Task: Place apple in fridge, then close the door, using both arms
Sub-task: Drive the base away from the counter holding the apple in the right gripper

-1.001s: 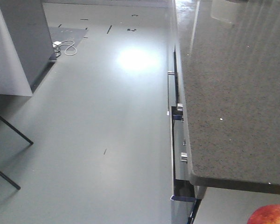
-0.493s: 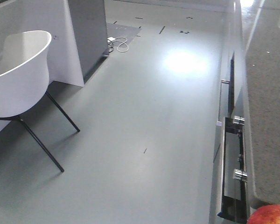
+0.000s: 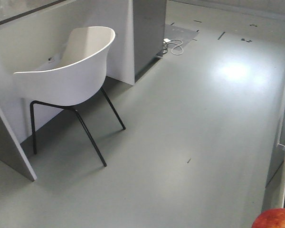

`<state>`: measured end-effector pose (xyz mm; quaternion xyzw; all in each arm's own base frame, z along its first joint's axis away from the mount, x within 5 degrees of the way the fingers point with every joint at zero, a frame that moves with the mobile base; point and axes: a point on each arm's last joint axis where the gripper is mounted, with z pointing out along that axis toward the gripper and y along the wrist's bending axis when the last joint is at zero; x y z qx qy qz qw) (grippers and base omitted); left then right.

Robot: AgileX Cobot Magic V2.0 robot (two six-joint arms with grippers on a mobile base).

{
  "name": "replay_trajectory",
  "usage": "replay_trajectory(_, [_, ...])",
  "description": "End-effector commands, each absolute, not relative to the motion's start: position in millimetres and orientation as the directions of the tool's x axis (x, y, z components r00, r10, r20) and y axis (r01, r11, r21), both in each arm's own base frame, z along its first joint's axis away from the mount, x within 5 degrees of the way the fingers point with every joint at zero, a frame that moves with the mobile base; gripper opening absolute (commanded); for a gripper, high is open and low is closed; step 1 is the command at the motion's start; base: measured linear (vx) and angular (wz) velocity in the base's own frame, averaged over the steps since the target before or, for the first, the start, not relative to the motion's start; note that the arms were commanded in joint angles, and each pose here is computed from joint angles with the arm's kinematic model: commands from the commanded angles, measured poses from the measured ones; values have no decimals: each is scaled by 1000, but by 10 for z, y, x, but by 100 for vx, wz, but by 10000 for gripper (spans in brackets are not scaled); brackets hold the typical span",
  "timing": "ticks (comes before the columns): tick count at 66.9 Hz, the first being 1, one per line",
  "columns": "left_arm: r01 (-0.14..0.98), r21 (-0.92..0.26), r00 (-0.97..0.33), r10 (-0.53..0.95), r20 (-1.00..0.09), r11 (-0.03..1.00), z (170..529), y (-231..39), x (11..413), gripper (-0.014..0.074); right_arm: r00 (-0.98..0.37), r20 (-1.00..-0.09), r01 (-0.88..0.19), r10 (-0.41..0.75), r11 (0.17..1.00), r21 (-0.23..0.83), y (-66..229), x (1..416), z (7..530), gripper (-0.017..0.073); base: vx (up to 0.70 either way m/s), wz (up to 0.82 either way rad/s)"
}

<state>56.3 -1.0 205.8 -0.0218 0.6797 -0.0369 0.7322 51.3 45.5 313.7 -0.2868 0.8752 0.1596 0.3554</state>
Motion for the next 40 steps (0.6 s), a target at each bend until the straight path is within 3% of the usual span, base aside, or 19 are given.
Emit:
replay_trajectory(1, [35,-93,167,-97,-981,995,2181,-10,533,-6,-534,-770,-615,-350,785,70,476,550,3258,211,4,40])
replay_trajectory(40, [35,-93,167,-97,-981,995,2181,-10,533,-6,-534,-770,-615,-350,785,70,476,550,3258,211,4,39])
